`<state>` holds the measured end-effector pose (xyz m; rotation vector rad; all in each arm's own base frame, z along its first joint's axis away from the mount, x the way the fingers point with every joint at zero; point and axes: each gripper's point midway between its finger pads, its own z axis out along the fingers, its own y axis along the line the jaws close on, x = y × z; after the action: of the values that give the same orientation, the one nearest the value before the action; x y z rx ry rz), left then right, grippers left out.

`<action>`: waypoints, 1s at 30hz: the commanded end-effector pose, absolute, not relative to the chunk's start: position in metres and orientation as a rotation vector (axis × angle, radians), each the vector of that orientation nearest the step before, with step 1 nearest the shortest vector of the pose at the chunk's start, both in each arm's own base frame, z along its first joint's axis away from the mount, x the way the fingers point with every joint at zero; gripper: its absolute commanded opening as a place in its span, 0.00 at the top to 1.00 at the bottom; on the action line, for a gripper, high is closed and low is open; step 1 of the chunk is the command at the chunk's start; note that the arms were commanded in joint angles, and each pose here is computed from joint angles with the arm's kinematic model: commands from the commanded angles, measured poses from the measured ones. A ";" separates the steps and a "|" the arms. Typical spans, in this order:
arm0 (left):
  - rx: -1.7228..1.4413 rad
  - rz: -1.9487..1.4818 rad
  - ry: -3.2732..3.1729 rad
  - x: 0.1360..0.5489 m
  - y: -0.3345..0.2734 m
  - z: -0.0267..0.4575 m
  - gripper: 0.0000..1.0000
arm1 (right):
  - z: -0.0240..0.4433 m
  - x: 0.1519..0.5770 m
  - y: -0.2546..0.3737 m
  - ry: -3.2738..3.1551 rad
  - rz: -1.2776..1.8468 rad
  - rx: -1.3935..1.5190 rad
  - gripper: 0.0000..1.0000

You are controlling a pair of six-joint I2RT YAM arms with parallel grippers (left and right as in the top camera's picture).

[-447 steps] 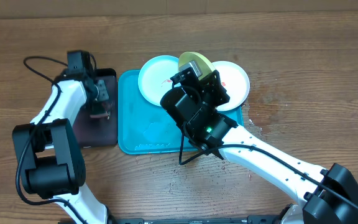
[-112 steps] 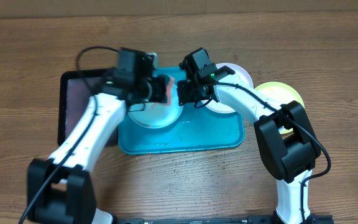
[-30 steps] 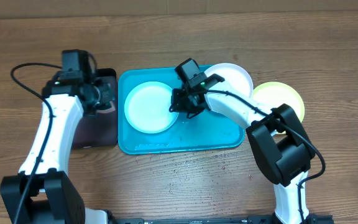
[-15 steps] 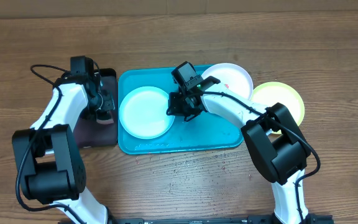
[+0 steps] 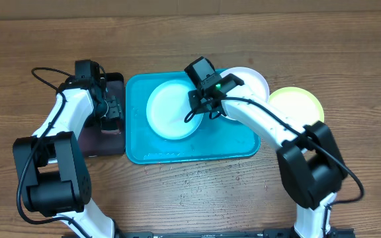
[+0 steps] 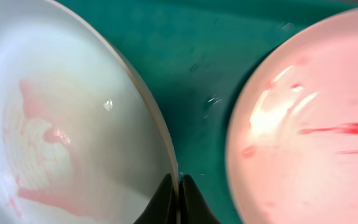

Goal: Clean dirty plates on tray and stack at the side
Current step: 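Tilt the white plate up on its edge with the right gripper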

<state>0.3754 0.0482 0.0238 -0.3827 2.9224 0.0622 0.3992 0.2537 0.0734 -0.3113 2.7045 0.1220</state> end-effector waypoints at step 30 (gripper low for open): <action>-0.359 0.134 2.803 0.423 0.065 0.031 0.95 | 0.191 0.422 0.230 2.200 -0.485 -0.355 0.96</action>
<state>0.4060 0.0535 0.0120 -0.3726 2.8455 0.0758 0.4163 0.2338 0.1561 -0.4281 2.2688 -0.4973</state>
